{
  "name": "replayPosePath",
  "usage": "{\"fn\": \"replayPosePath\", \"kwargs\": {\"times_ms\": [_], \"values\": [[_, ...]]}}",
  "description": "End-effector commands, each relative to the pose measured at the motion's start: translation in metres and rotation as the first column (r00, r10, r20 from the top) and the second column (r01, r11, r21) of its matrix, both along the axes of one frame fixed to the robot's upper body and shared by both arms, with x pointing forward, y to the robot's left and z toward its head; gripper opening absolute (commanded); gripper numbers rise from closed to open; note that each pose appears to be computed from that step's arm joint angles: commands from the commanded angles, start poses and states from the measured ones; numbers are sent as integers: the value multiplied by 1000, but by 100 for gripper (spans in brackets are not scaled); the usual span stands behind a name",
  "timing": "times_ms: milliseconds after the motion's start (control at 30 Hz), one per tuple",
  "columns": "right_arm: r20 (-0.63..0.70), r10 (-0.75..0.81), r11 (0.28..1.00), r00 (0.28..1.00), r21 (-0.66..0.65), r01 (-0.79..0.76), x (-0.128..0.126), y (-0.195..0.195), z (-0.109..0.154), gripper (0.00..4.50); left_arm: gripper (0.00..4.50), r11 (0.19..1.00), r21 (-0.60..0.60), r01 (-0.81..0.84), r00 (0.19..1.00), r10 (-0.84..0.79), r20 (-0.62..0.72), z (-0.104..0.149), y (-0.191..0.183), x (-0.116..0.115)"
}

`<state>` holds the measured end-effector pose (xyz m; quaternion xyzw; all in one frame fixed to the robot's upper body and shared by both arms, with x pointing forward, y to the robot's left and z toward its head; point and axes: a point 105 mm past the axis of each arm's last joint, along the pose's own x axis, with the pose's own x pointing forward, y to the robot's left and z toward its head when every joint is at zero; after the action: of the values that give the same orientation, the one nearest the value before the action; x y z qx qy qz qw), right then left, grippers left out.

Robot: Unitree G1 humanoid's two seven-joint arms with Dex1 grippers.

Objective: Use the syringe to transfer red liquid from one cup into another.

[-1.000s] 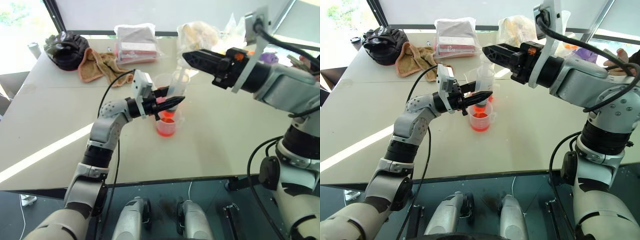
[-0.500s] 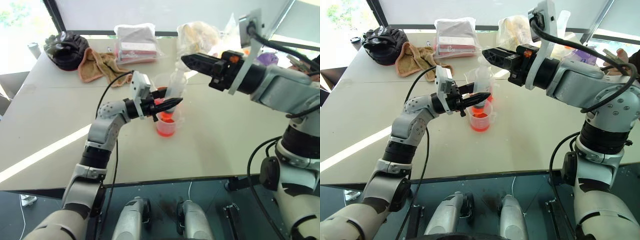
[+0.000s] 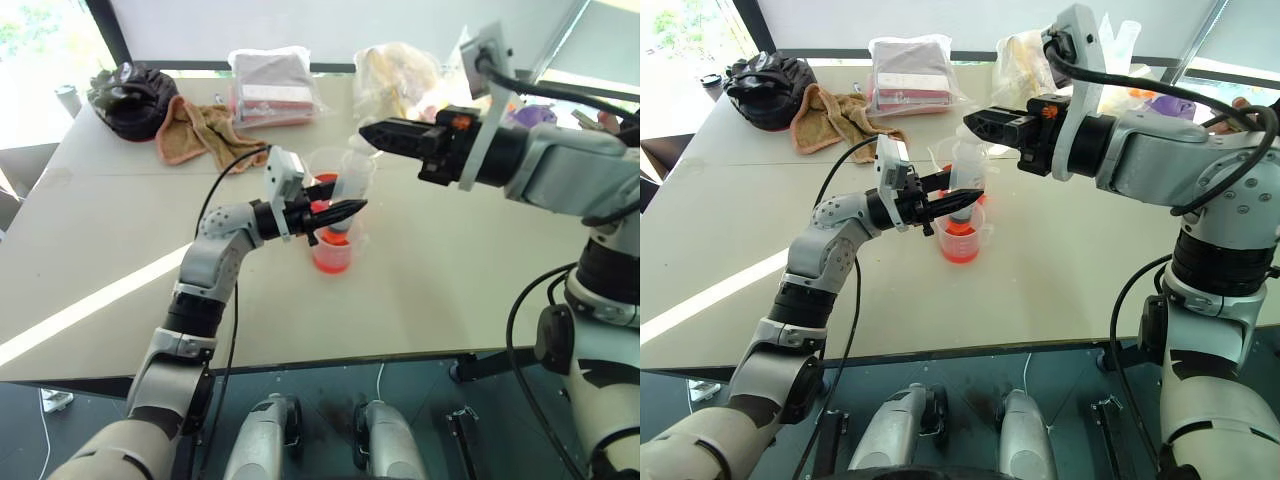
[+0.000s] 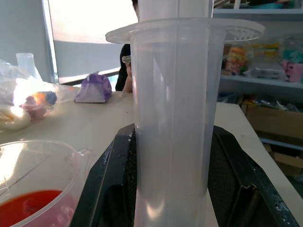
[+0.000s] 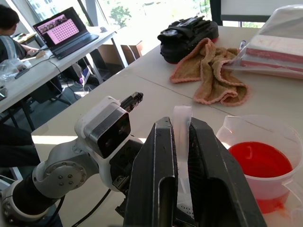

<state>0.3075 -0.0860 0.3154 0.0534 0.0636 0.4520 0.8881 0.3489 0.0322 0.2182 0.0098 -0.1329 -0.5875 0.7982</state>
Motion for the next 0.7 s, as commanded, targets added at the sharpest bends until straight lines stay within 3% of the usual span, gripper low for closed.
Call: {"fn": "replayPosePath", "kwargs": {"times_ms": [33,700], "values": [[-84,147,986,986,-68,-152,-17,22,-22,4,140,999,-42,11,995,-7,96,32,-6,-3],[-202,183,976,962,-79,-202,-22,29,-42,4,140,999,-53,12,995,-6,100,37,-8,-2]]}}
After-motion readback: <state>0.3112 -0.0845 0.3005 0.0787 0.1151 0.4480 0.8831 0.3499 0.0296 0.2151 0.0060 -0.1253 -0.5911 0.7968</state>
